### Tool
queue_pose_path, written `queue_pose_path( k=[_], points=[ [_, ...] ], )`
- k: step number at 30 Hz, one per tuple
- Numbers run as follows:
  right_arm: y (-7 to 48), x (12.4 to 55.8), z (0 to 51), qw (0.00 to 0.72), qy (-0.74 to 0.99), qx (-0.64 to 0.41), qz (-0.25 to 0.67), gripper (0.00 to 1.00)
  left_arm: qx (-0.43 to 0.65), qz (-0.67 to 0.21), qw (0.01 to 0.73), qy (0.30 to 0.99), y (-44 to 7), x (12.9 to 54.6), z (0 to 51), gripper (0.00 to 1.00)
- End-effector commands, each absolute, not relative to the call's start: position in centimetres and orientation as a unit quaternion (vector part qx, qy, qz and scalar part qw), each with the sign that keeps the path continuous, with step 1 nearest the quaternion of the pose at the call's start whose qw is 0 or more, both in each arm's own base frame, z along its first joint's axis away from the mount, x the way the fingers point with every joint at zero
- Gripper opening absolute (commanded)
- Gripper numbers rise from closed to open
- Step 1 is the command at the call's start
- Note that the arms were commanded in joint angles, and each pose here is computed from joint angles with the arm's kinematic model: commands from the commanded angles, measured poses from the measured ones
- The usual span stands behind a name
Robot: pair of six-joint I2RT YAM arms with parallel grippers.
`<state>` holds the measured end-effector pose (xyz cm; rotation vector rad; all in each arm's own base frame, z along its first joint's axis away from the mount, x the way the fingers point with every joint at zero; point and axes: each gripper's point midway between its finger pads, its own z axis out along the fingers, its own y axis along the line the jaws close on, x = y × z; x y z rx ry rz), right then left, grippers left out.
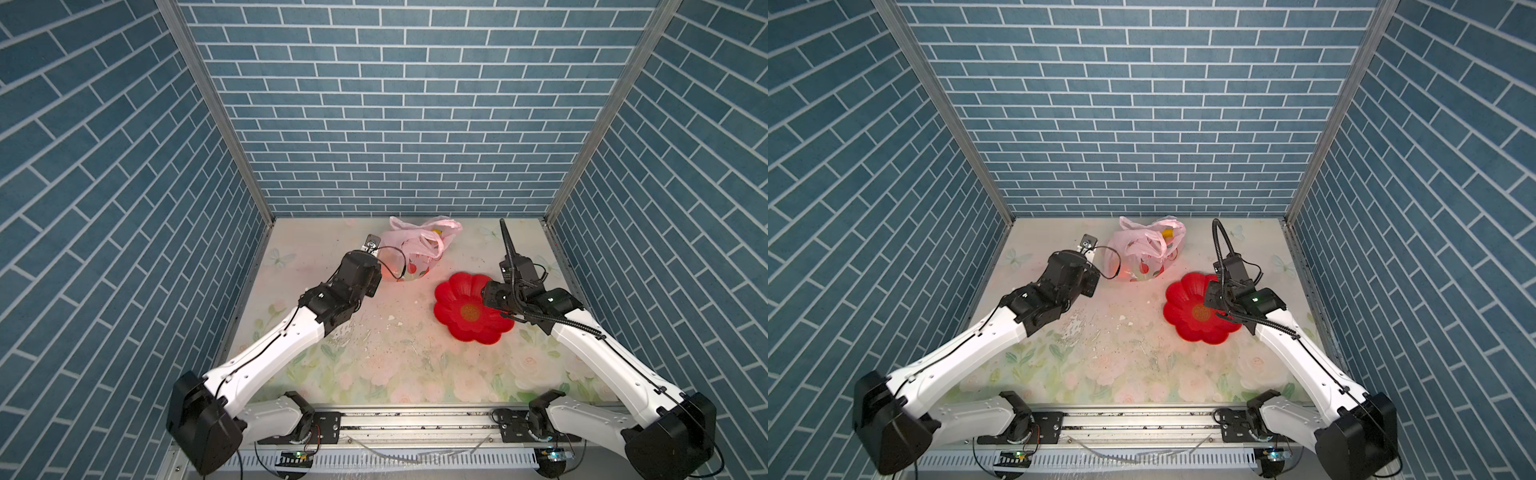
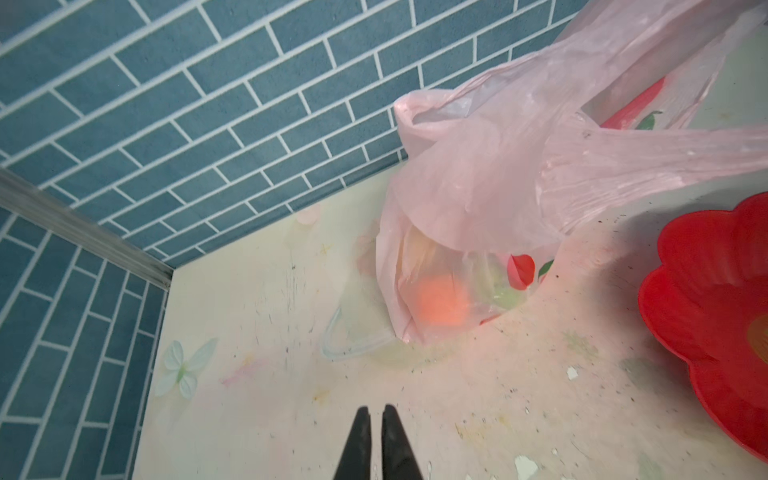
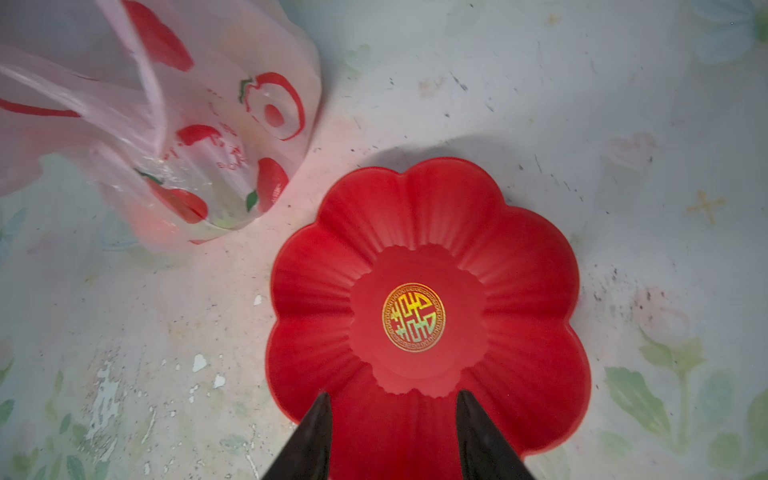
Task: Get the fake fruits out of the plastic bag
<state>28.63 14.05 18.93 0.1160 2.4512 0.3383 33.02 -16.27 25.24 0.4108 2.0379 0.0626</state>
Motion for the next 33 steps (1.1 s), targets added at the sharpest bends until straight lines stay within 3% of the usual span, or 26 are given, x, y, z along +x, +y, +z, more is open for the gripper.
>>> queue_pose_path(
  k=[1,5,9,13,16,27,30,33],
  points=[
    [14.9,29.3,21.4,0.360,0.926,0.024,0.113,0.49,0.128,-0.063,0.505,0.851,-16.8,31.1,25.7,0.24],
    [16.3,30.4,23.3,0.384,0.911,0.029,0.148,0.49,0.118,-0.185,0.508,0.833,-20.2,30.5,27.7,0.50],
    [16.4,30.7,23.8,0.386,0.910,0.029,0.146,0.50,0.145,-0.245,0.491,0.823,-24.1,31.2,29.5,0.69],
    [15.6,30.5,23.4,0.382,0.914,0.035,0.133,0.50,0.180,-0.291,0.474,0.811,-28.0,32.7,30.9,0.82],
    [14.8,30.1,23.0,0.380,0.915,0.043,0.130,0.51,0.201,-0.314,0.465,0.803,-30.7,34.1,31.3,0.85],
    [11.6,29.1,21.4,0.369,0.917,0.082,0.125,0.52,0.246,-0.420,0.417,0.768,-39.2,37.2,30.9,0.82],
    [11.5,29.1,21.2,0.366,0.918,0.084,0.126,0.52,0.241,-0.436,0.410,0.764,-40.7,38.3,30.4,0.70],
    [11.7,29.0,20.8,0.361,0.920,0.082,0.131,0.51,0.231,-0.438,0.415,0.764,-40.9,39.1,30.4,0.42]
  ],
)
